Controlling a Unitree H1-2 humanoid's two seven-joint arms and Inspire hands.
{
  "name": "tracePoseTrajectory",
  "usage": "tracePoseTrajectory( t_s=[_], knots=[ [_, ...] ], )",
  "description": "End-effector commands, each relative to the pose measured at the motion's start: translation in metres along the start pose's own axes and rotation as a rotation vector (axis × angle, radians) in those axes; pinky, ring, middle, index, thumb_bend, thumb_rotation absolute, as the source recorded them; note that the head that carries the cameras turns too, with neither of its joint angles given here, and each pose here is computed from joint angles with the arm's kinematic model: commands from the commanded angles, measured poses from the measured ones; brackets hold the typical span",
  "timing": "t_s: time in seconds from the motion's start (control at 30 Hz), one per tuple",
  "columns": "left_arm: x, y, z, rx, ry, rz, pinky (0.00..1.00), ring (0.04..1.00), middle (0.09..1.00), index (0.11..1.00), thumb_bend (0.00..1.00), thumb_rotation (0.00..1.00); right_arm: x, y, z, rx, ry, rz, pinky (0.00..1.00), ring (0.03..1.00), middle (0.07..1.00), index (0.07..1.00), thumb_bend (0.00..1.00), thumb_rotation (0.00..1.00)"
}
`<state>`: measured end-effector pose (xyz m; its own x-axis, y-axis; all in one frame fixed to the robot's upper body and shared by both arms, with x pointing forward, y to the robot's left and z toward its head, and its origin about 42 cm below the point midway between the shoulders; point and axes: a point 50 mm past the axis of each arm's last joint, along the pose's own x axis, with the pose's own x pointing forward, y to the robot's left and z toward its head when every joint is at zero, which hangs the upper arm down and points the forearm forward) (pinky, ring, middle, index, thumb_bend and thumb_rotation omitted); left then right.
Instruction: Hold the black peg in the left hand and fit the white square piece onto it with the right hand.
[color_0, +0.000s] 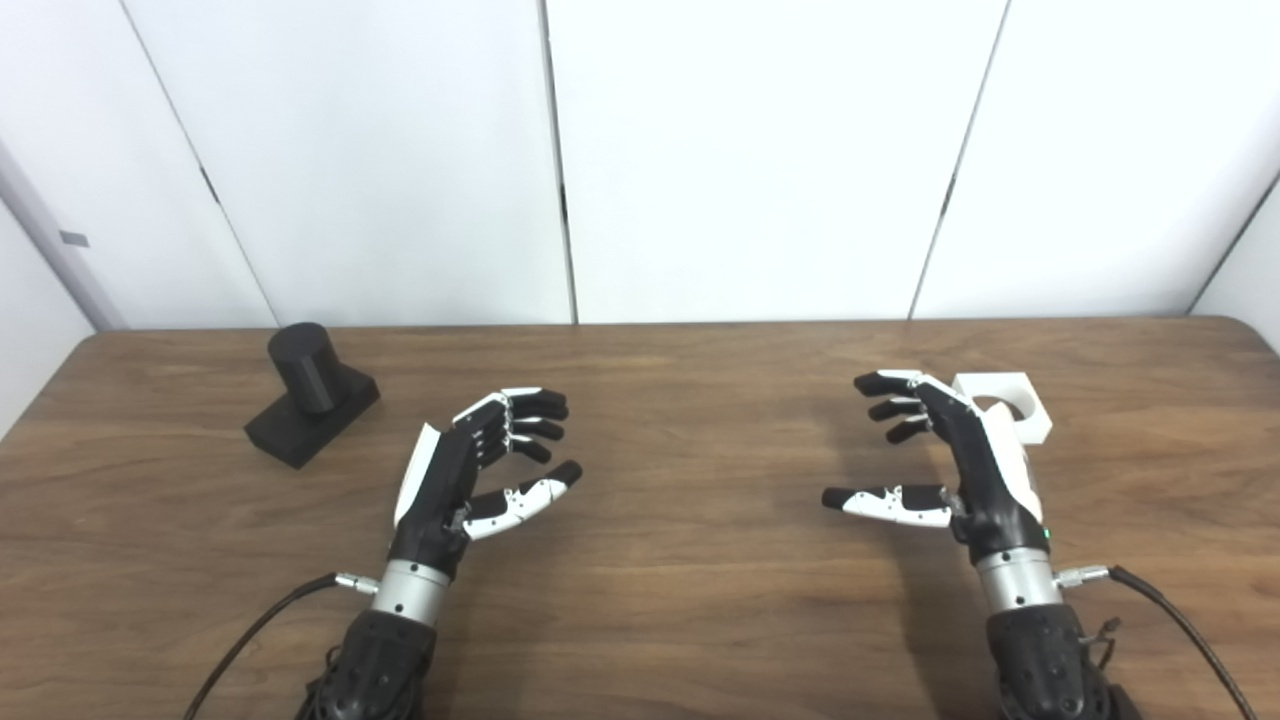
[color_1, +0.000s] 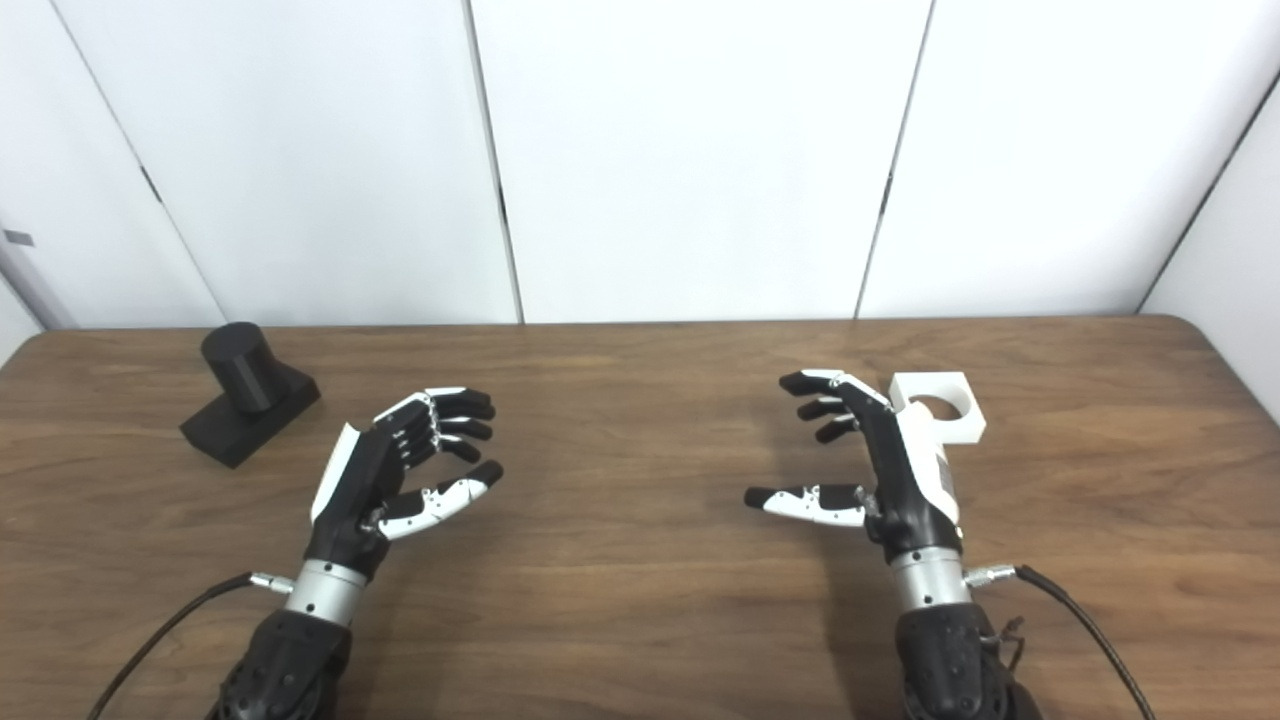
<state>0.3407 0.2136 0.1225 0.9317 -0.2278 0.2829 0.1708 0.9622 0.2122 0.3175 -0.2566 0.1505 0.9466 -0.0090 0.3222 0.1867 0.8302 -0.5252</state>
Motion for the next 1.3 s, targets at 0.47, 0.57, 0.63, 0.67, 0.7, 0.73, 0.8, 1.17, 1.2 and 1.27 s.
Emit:
tracePoseTrajectory(
  t_s=[0.47, 0.57, 0.63, 0.67, 0.7, 0.73, 0.8, 1.17, 1.2, 1.27],
  knots=[
    [0.019, -0.031, 0.007, 0.009, -0.053, -0.018, 0.61, 0.675, 0.690, 0.667, 0.59, 0.02, 0.005, -0.028, -0.008, 0.024, -0.061, -0.040, 0.53, 0.650, 0.707, 0.668, 0.62, 0.00],
    [0.020, -0.036, 0.005, -0.011, -0.042, -0.019, 0.58, 0.680, 0.700, 0.670, 0.59, 0.02, 0.004, -0.030, -0.007, 0.041, -0.043, -0.037, 0.53, 0.656, 0.713, 0.676, 0.62, 0.00],
    [0.020, -0.038, 0.003, -0.017, -0.042, -0.020, 0.56, 0.672, 0.703, 0.670, 0.59, 0.01, 0.003, -0.030, -0.005, 0.055, -0.041, -0.035, 0.54, 0.663, 0.714, 0.679, 0.62, 0.00],
    [0.021, -0.039, 0.003, -0.017, -0.044, -0.021, 0.55, 0.668, 0.704, 0.670, 0.59, 0.00, 0.003, -0.031, -0.004, 0.062, -0.037, -0.035, 0.55, 0.666, 0.715, 0.680, 0.62, 0.00],
    [0.021, -0.041, 0.002, -0.013, -0.043, -0.021, 0.54, 0.662, 0.703, 0.670, 0.59, 0.00, 0.003, -0.031, -0.002, 0.055, -0.036, -0.038, 0.55, 0.670, 0.717, 0.682, 0.61, 0.00],
    [0.022, -0.041, 0.002, -0.006, -0.040, -0.023, 0.54, 0.660, 0.703, 0.671, 0.59, 0.01, 0.002, -0.031, -0.001, 0.045, -0.032, -0.043, 0.54, 0.663, 0.712, 0.678, 0.62, 0.00],
    [0.022, -0.043, 0.002, 0.009, -0.038, -0.027, 0.55, 0.663, 0.702, 0.675, 0.59, 0.02, 0.002, -0.032, -0.001, 0.029, -0.028, -0.050, 0.53, 0.645, 0.701, 0.677, 0.62, 0.00],
    [0.023, -0.045, 0.002, 0.000, -0.032, -0.024, 0.54, 0.654, 0.689, 0.670, 0.59, 0.00, 0.000, -0.032, 0.005, 0.022, -0.022, -0.050, 0.50, 0.620, 0.686, 0.674, 0.60, 0.00],
    [0.022, -0.044, 0.003, -0.001, -0.032, -0.020, 0.54, 0.655, 0.689, 0.670, 0.59, 0.00, 0.000, -0.032, 0.006, 0.021, -0.021, -0.050, 0.50, 0.621, 0.686, 0.674, 0.60, 0.00],
    [0.023, -0.043, 0.004, 0.016, -0.037, -0.008, 0.54, 0.653, 0.691, 0.668, 0.60, 0.01, 0.000, -0.031, 0.008, 0.017, -0.017, -0.050, 0.51, 0.622, 0.687, 0.672, 0.60, 0.00]
  ],
)
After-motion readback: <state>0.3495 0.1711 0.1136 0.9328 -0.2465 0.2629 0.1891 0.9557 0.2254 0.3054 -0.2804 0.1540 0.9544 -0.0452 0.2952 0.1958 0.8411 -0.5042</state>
